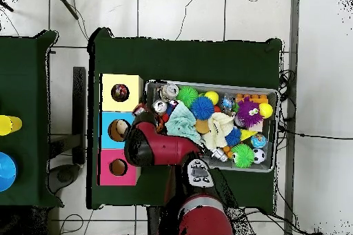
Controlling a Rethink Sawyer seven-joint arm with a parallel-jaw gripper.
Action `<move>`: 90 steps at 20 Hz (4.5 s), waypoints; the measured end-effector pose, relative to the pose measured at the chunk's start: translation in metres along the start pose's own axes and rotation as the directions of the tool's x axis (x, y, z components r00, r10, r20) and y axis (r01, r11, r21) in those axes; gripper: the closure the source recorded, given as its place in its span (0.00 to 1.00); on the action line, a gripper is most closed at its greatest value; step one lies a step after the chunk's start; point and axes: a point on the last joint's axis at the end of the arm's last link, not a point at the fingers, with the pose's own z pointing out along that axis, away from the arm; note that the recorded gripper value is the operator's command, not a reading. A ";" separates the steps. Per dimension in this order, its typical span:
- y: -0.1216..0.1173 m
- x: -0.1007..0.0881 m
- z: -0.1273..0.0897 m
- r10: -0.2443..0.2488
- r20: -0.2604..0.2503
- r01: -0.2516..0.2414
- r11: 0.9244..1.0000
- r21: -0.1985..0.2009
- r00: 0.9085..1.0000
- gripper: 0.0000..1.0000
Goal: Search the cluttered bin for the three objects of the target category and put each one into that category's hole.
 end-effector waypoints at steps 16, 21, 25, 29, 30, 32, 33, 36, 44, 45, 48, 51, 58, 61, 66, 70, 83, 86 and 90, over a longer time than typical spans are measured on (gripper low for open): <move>-0.045 -0.010 0.003 -0.013 0.076 0.004 0.993 0.119 0.997 0.00; -0.055 -0.006 0.006 -0.040 0.086 0.027 0.988 0.150 0.996 0.00; -0.060 -0.008 0.010 -0.054 0.094 0.038 0.986 0.162 0.994 0.00; -0.062 -0.012 0.012 -0.066 0.107 0.047 0.985 0.169 0.992 0.00; -0.062 -0.014 0.013 -0.073 0.114 0.053 0.984 0.172 0.991 0.00; -0.062 -0.016 0.015 -0.093 0.131 0.069 0.983 0.172 0.987 0.00; -0.062 -0.016 0.015 -0.098 0.138 0.074 0.983 0.169 0.986 0.00; -0.061 -0.019 0.018 -0.111 0.165 0.086 0.985 0.152 0.980 0.00; -0.068 -0.019 0.026 -0.121 0.178 0.094 0.984 0.152 0.976 0.00; -0.068 -0.019 0.026 -0.122 0.179 0.095 0.984 0.153 0.976 0.00; -0.069 -0.021 0.026 -0.123 0.182 0.095 0.983 0.154 0.976 0.00; -0.070 -0.022 0.026 -0.126 0.185 0.097 0.983 0.157 0.975 0.00; -0.073 -0.022 0.026 -0.163 0.224 0.131 0.980 0.152 0.961 0.00; -0.077 -0.024 0.023 -0.210 0.309 0.169 0.974 0.153 0.928 0.00; -0.089 -0.036 0.011 -0.299 0.455 0.251 0.954 0.164 0.839 0.00; -0.082 -0.078 -0.011 -0.352 0.630 0.362 0.925 0.119 0.692 0.00; -0.057 -0.209 -0.087 -0.369 0.867 0.544 0.827 0.142 0.335 0.00; -0.055 -0.208 -0.087 -0.382 0.852 0.536 0.831 0.147 0.359 0.00; -0.060 -0.195 -0.082 -0.441 0.751 0.501 0.848 0.171 0.491 0.00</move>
